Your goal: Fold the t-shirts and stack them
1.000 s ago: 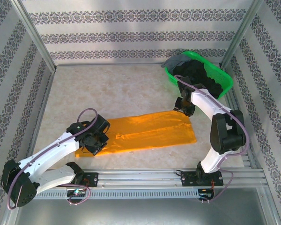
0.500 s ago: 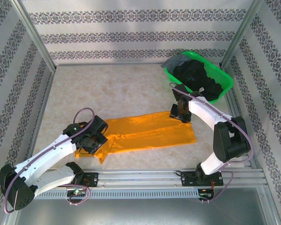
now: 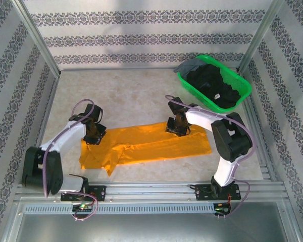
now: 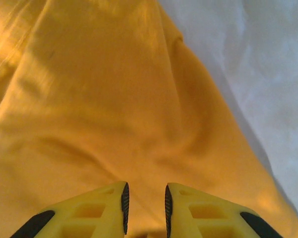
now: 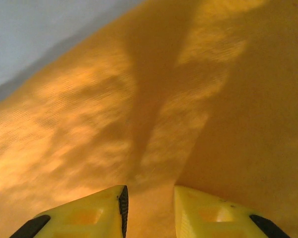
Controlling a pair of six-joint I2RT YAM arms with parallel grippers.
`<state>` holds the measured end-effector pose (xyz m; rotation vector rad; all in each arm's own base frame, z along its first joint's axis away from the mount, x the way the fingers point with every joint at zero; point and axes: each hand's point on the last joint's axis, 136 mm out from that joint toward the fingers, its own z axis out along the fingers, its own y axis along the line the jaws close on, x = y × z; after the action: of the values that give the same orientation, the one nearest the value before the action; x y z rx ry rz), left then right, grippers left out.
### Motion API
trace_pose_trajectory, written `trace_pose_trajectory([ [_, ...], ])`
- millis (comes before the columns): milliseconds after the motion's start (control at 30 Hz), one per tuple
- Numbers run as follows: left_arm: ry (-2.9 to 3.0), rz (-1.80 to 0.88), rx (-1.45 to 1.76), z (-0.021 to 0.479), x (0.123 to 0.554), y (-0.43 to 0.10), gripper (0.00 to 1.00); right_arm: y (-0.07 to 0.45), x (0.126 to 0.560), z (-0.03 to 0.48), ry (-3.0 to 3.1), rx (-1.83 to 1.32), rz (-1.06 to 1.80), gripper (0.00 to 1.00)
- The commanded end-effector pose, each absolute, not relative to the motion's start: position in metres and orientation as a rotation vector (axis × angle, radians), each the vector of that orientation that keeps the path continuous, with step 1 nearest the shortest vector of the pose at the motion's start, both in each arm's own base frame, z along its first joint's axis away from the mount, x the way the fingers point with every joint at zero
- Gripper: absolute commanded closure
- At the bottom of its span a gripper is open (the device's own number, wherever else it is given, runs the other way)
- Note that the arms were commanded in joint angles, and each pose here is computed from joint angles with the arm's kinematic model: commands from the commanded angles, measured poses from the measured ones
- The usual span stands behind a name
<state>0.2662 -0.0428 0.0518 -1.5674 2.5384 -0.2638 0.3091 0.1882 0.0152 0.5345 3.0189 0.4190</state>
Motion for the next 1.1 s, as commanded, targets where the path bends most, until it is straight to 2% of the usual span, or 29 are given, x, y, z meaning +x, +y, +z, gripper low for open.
trace_pose_trajectory([
  [0,2.553,-0.299,-1.527,0.038,0.286,-0.033,0.74,0.181,0.323,0.01,3.019,0.66,0.38,0.68],
  [133,2.571,-0.253,-1.615,0.014,0.284,-0.013,0.73,0.167,0.326,0.003,3.065,0.752,0.25,0.67],
  [367,2.553,-0.233,-1.701,-0.005,0.294,0.02,0.74,0.173,0.343,-0.002,3.107,0.797,0.227,0.66],
  [533,2.502,-0.383,-1.621,-0.003,0.342,0.024,0.73,0.173,0.364,-0.002,3.088,0.821,0.241,0.65],
  [700,2.461,-0.42,-1.496,0.009,0.395,0.035,0.7,0.179,0.412,0.004,3.039,0.807,0.355,0.65],
  [833,2.391,-0.412,-1.371,0.041,0.417,0.043,0.6,0.203,0.447,0.025,2.981,0.633,0.581,0.61],
  [933,2.321,-0.428,-1.258,0.072,0.414,0.043,0.48,0.218,0.46,0.066,2.851,0.399,0.68,0.52],
  [1067,2.291,-0.525,-1.001,0.108,0.402,0.014,0.45,0.231,0.449,0.116,2.708,0.198,0.771,0.47],
])
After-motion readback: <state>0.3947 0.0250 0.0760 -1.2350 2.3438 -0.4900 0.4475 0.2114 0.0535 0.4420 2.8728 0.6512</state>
